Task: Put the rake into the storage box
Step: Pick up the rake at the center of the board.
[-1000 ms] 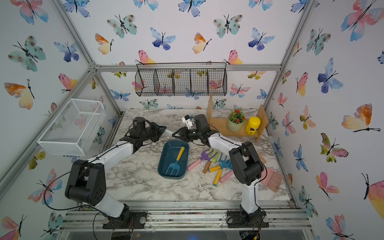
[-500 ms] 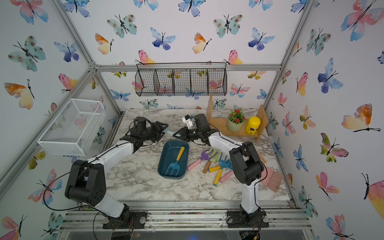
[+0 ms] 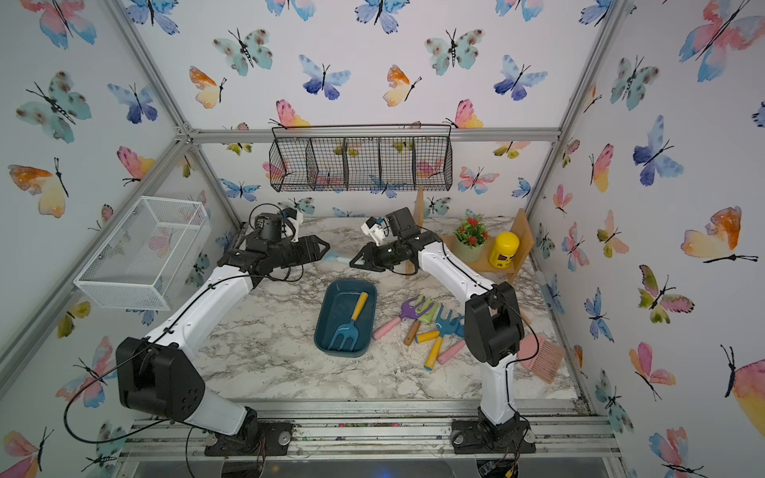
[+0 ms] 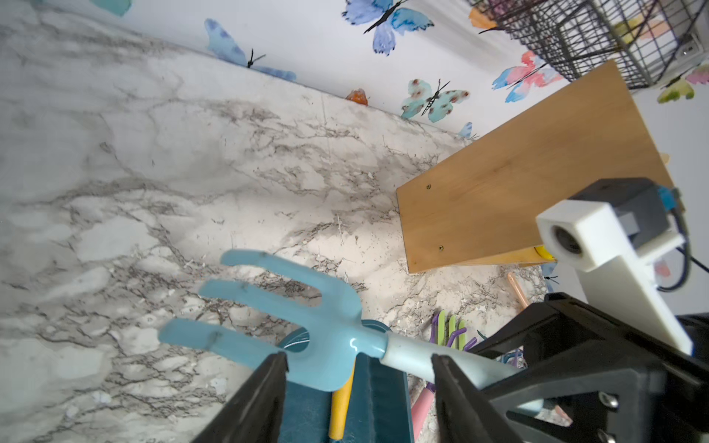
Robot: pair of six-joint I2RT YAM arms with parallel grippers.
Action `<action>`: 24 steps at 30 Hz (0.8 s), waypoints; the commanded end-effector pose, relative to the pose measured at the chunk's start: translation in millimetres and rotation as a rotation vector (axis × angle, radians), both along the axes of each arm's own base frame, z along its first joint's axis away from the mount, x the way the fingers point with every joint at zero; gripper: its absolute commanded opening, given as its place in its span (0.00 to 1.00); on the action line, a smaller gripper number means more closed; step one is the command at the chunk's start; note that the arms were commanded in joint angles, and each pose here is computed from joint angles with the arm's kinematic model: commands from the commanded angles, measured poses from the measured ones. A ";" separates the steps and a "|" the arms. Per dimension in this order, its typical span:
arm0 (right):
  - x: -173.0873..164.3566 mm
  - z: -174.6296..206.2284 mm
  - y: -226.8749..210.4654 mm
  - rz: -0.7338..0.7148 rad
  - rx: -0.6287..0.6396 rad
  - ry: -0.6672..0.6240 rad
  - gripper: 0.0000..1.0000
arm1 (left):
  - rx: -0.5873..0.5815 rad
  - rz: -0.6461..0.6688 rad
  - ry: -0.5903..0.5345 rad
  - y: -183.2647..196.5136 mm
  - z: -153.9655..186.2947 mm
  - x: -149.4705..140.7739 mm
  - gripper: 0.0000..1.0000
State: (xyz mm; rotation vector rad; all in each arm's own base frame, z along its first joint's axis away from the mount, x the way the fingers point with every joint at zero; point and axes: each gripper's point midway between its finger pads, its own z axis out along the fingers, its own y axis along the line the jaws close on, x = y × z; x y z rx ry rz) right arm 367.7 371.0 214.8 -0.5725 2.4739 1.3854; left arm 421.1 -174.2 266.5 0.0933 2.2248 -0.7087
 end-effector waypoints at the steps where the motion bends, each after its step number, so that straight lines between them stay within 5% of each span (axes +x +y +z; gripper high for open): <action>1: -18.0 -12.0 -13.4 0.036 -0.022 0.111 0.02 | 0.163 -0.147 -0.169 -6.0 29.2 -7.8 0.64; 10: -42.1 18.6 -3.1 0.146 0.159 0.245 0.02 | 0.274 -0.514 -0.303 -71.9 16.1 -48.2 0.65; 16: -51.3 55.5 1.8 0.192 0.337 0.309 0.02 | 0.282 -0.575 -0.336 -75.5 10.4 -65.2 0.65; 24: -56.1 60.7 1.0 0.196 0.367 0.379 0.02 | 0.256 -0.648 -0.389 -78.8 11.5 -83.3 0.64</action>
